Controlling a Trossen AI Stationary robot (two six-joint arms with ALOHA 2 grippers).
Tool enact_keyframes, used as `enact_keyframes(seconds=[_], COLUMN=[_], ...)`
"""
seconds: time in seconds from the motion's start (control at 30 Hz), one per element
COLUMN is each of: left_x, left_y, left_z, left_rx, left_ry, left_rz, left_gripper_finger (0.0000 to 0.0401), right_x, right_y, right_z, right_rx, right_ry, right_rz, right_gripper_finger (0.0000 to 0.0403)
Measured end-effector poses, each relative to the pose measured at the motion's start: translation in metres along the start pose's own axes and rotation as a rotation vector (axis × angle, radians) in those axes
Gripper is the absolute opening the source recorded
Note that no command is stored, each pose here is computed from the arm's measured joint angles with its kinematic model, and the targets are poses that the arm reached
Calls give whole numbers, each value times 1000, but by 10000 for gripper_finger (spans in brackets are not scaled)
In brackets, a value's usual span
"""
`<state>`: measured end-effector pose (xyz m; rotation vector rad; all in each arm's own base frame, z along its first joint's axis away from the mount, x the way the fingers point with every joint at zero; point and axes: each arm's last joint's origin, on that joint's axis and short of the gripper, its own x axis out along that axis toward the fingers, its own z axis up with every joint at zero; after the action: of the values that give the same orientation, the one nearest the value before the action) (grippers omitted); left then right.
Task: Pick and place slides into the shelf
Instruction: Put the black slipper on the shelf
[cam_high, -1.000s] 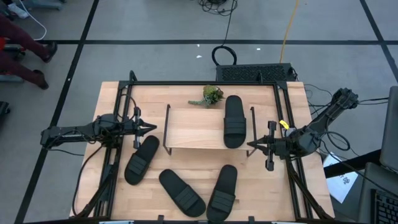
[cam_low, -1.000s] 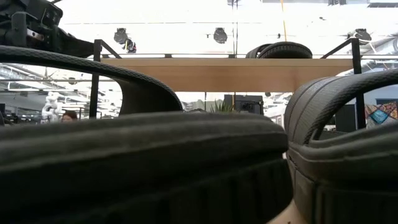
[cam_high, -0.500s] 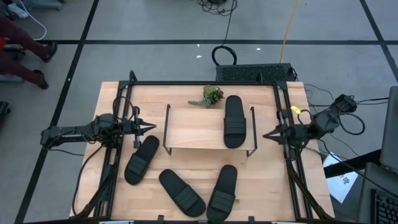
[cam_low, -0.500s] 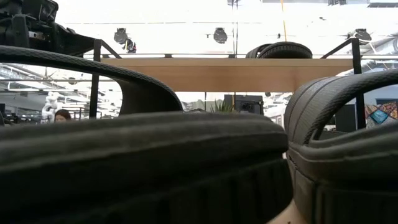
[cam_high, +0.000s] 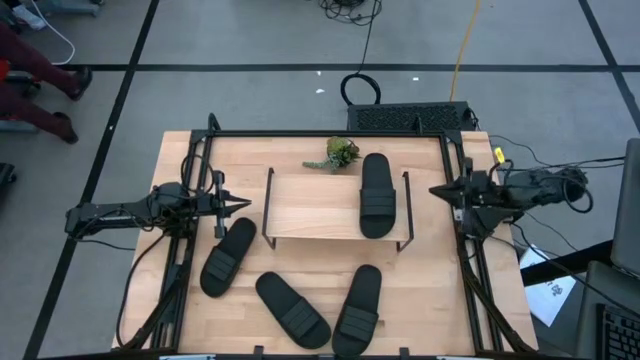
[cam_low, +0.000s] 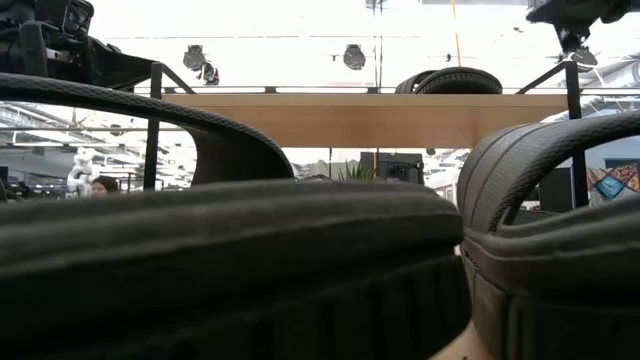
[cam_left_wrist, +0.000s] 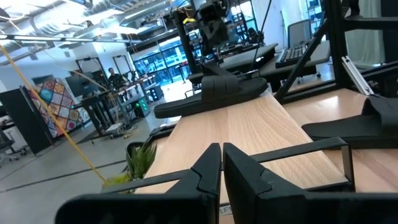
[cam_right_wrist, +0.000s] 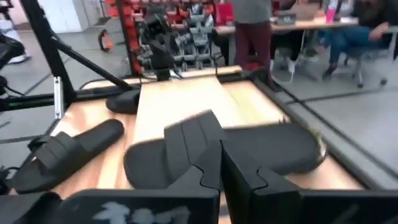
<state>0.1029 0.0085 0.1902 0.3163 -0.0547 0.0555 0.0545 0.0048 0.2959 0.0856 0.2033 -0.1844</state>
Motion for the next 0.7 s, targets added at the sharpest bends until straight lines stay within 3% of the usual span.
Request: enact_keyframes(seconds=[0.17,0.5,0.7], left_x=[0,0,0], left_y=[0,0,-1], left_z=[0,0,-3], left_rx=[0,16,-103], left_ry=[0,3,34], left_rz=[0,7,0], left_gripper_finger=[26,26,26], right_x=[1,3,16], right_y=[2,-2,3], right_z=[-13,-38,-51], right_rx=[67,54,4], right_ry=[-67,-181,-195], right_rz=[121,135,145], right_gripper_finger=[0,0,0])
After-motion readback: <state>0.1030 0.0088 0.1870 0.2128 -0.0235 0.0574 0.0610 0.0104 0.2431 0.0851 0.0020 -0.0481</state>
